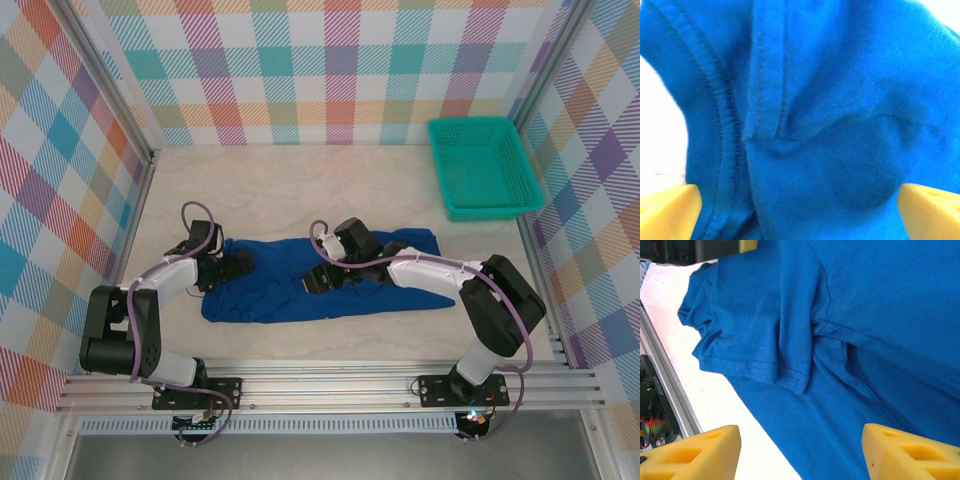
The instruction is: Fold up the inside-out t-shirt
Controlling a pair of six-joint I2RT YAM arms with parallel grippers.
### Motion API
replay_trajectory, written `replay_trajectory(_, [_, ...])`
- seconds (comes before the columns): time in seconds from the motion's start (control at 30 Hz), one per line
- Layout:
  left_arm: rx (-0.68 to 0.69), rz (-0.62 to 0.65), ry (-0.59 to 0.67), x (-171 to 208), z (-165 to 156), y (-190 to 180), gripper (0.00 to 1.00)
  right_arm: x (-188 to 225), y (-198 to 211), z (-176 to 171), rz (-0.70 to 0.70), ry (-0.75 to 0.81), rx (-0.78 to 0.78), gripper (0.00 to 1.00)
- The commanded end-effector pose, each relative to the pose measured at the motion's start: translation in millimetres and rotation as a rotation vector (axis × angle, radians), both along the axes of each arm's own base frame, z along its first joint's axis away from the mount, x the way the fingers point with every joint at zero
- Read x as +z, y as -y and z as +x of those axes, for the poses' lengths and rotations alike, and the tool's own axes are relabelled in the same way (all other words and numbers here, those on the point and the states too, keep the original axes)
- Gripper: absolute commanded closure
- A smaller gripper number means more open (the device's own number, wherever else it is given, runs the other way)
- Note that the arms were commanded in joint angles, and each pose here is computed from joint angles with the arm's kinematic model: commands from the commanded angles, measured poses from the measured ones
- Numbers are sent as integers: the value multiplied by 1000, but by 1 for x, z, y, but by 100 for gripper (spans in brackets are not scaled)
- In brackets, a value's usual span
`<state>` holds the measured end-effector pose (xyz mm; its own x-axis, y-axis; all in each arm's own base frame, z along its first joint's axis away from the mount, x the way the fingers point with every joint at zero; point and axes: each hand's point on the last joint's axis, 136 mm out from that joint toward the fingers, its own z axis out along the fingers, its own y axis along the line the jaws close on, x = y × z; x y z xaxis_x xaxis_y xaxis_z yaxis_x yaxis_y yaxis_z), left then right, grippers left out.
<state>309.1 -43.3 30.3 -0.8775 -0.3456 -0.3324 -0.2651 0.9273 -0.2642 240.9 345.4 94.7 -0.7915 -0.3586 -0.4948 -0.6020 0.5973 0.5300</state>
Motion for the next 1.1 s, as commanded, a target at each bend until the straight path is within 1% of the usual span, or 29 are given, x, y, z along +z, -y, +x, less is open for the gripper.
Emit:
replay_trajectory(0.0, [-58, -43, -43, -5, -1, 13, 0, 14, -4, -1, 60, 16, 12, 35])
replay_trajectory(0.13, [-70, -55, -62, -9, -2, 17, 1, 14, -4, -1, 65, 11, 7, 36])
replay_trajectory(0.23, [-79, -16, -37, 1, -1, 15, 3, 12, -5, -1, 62, 1, 4, 36])
replay_trajectory(0.43, [38, 126, 107, 46, 4, -16, 4, 9, -8, 1, 60, -16, 5, 37])
replay_trajectory(0.5, [72, 170, 131, 51, 4, -27, 4, 8, -9, 1, 60, -19, 8, 37])
replay_trajectory(0.57, [80, 177, 107, 44, 4, -31, 3, 7, -11, 2, 61, -26, 10, 37])
replay_trajectory(0.67, [59, 151, 50, 29, 8, -25, 1, 6, -12, 2, 59, -31, 12, 37])
replay_trajectory(0.87, [-6, 19, 2, 9, 16, 2, 0, 3, -7, 1, 39, -26, 1, 37])
replay_trajectory(1.0, [-46, -38, -35, -3, 13, 19, 4, 1, -6, 1, 37, -30, -1, 37])
replay_trajectory(1.07, [-71, -51, -46, -7, 10, 30, 8, -1, -6, 1, 35, -33, -1, 37])
